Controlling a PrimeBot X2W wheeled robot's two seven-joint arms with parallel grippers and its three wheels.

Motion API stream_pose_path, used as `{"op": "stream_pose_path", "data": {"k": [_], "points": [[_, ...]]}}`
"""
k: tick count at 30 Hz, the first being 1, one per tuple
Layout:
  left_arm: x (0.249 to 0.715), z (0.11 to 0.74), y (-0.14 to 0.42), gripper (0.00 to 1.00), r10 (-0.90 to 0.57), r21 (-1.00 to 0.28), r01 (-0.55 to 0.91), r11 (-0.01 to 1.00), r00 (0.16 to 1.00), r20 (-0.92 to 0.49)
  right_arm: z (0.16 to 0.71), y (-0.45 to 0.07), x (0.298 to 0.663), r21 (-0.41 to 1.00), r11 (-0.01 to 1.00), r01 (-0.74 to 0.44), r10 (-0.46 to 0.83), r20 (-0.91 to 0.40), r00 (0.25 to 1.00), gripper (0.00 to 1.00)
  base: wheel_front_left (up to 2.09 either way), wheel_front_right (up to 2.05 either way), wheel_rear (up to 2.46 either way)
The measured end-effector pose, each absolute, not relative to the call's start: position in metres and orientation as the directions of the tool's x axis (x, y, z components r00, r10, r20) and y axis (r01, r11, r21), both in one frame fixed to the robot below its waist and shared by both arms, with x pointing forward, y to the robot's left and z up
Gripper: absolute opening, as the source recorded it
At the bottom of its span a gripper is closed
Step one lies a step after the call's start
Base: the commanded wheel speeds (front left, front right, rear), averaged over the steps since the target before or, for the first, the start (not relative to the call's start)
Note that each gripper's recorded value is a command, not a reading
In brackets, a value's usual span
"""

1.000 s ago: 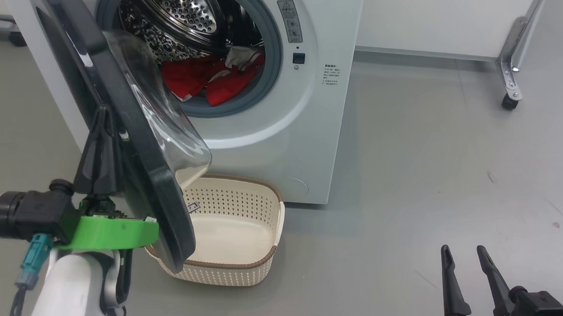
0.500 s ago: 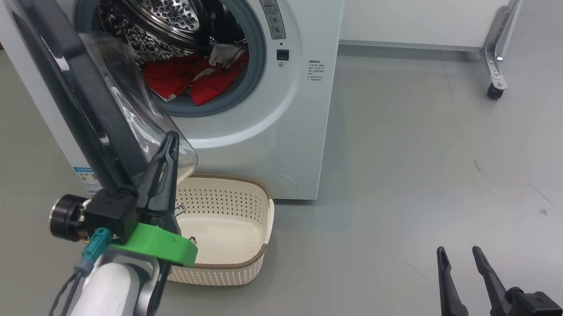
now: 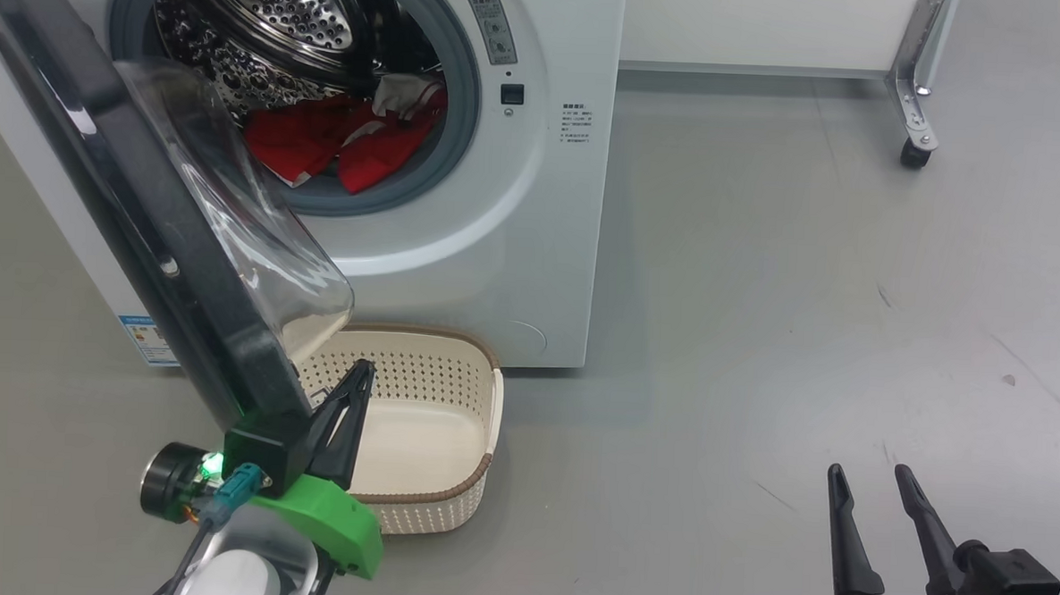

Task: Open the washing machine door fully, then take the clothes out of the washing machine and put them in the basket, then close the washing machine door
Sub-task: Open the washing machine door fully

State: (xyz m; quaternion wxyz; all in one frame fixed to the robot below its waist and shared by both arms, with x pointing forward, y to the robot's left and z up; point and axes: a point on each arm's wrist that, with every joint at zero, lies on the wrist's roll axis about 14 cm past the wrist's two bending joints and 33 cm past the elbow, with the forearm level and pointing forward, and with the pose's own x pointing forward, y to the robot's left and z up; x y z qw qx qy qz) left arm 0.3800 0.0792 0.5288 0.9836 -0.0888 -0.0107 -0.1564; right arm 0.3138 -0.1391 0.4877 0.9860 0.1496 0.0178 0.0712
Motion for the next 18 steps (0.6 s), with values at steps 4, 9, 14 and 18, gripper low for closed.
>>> {"op": "stream_pose_path", "data": {"k": [4, 9, 14, 18], "points": [[0.382, 0.518, 0.088, 0.0, -0.27, -0.174, 0.268, 0.947, 0.963, 0.014, 0.486, -0.14, 0.313, 0.3, 0.945, -0.13, 0.142, -0.017, 0.99, 1.0, 0.0, 0.0, 0.0], [0.385, 0.505, 0.101, 0.0, -0.219, -0.176, 0.21, 0.962, 0.975, -0.034, 0.485, -0.139, 0.313, 0.297, 0.945, -0.134, 0.146, -0.02, 0.989, 1.0, 0.0, 0.0, 0.0], [0.386, 0.501, 0.101, 0.0, -0.214, -0.175, 0.203, 0.963, 0.976, -0.041, 0.483, -0.14, 0.313, 0.297, 0.946, -0.129, 0.143, -0.026, 0.989, 1.0, 0.0, 0.0, 0.0], [0.387, 0.499, 0.101, 0.0, -0.212, -0.175, 0.201, 0.964, 0.976, -0.049, 0.483, -0.14, 0.313, 0.296, 0.946, -0.132, 0.146, -0.027, 0.989, 1.0, 0.0, 0.0, 0.0]]}}
